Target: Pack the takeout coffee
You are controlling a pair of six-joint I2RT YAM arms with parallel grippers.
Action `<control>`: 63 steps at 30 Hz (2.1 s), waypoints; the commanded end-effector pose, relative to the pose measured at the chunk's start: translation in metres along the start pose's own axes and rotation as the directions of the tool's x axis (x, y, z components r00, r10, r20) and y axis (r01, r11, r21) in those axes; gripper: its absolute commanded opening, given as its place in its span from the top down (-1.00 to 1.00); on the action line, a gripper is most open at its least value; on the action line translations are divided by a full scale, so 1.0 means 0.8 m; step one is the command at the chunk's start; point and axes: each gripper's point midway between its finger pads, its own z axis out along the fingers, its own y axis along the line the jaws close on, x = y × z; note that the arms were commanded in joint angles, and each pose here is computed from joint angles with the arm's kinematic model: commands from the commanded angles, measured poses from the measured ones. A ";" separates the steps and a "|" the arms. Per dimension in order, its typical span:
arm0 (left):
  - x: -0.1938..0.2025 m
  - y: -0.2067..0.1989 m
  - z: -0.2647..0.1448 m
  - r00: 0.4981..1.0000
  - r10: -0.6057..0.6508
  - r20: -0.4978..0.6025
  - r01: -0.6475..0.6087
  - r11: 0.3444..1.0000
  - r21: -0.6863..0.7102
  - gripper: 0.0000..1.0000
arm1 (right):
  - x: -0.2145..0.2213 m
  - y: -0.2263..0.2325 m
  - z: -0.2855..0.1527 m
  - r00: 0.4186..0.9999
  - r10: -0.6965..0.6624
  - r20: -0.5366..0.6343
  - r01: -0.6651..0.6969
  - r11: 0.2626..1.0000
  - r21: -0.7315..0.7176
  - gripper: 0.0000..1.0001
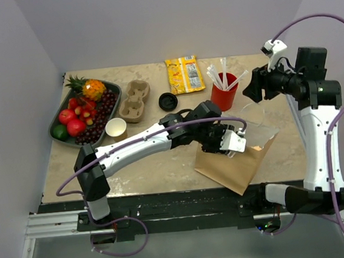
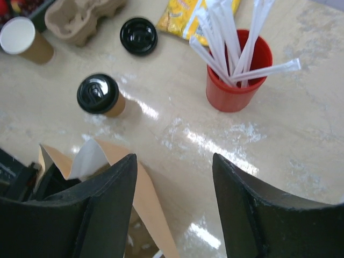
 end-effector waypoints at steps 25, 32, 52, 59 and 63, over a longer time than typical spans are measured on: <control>-0.145 0.013 -0.137 0.920 0.014 0.391 0.030 0.994 -0.106 -0.16 | 0.051 0.060 -0.076 0.987 -0.010 -0.162 0.001 0.998 -0.055 -0.55; -0.148 0.012 -0.136 0.916 0.004 0.401 0.037 0.995 -0.094 0.02 | 0.055 0.074 -0.084 0.990 -0.046 -0.133 0.035 0.995 -0.088 -0.49; -0.174 0.100 -0.198 0.901 0.085 0.426 0.072 0.938 -0.339 1.00 | -0.118 0.042 -0.072 0.942 -0.270 0.198 0.281 0.959 -0.034 1.00; -0.250 0.060 -0.228 0.816 0.085 0.572 0.068 0.968 -0.241 1.00 | -0.136 0.005 -0.085 0.931 -0.281 0.234 0.242 0.953 0.181 1.00; -0.205 0.099 -0.179 0.894 0.062 0.444 0.136 0.907 -0.399 1.00 | -0.125 0.039 -0.086 0.920 -0.300 0.254 0.297 0.954 0.053 1.00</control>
